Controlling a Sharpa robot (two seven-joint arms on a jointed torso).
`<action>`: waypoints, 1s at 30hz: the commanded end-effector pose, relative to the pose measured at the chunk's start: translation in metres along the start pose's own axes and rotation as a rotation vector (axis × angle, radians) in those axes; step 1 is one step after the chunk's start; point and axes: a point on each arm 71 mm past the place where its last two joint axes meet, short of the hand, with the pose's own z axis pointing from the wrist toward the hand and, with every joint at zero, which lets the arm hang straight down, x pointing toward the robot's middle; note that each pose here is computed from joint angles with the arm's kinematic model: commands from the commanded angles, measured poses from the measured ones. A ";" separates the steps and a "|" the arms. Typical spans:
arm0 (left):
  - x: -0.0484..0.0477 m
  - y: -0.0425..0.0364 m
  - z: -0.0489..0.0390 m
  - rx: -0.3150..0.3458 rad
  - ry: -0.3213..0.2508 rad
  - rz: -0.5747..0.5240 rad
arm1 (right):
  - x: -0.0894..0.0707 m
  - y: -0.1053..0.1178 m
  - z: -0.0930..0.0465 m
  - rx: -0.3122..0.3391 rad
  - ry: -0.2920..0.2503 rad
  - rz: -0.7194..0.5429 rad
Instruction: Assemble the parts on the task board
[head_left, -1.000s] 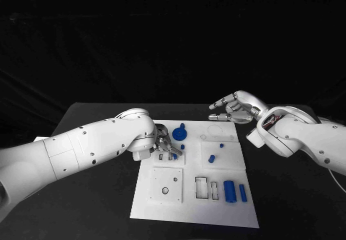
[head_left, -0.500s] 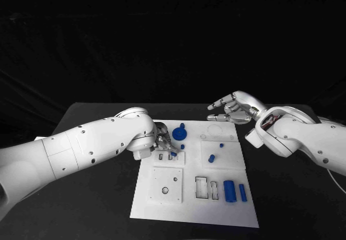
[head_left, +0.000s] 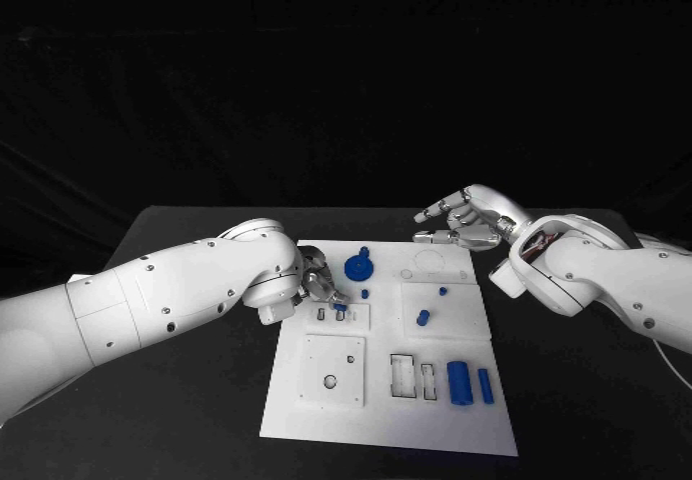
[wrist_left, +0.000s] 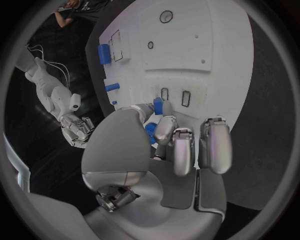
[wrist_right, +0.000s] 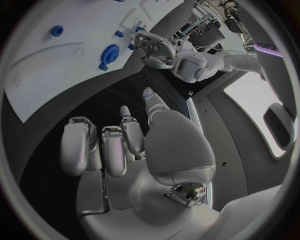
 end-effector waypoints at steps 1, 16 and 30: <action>-0.0004 0.0009 -0.0038 -0.002 -0.046 -0.025 | 0.001 0.001 0.000 -0.007 -0.009 -0.008; 0.0108 0.0069 -0.0110 0.018 -0.089 0.065 | -0.001 -0.001 -0.002 -0.004 -0.024 -0.011; 0.0175 0.0013 -0.0089 0.020 -0.129 0.146 | 0.000 -0.001 -0.002 -0.005 -0.017 -0.010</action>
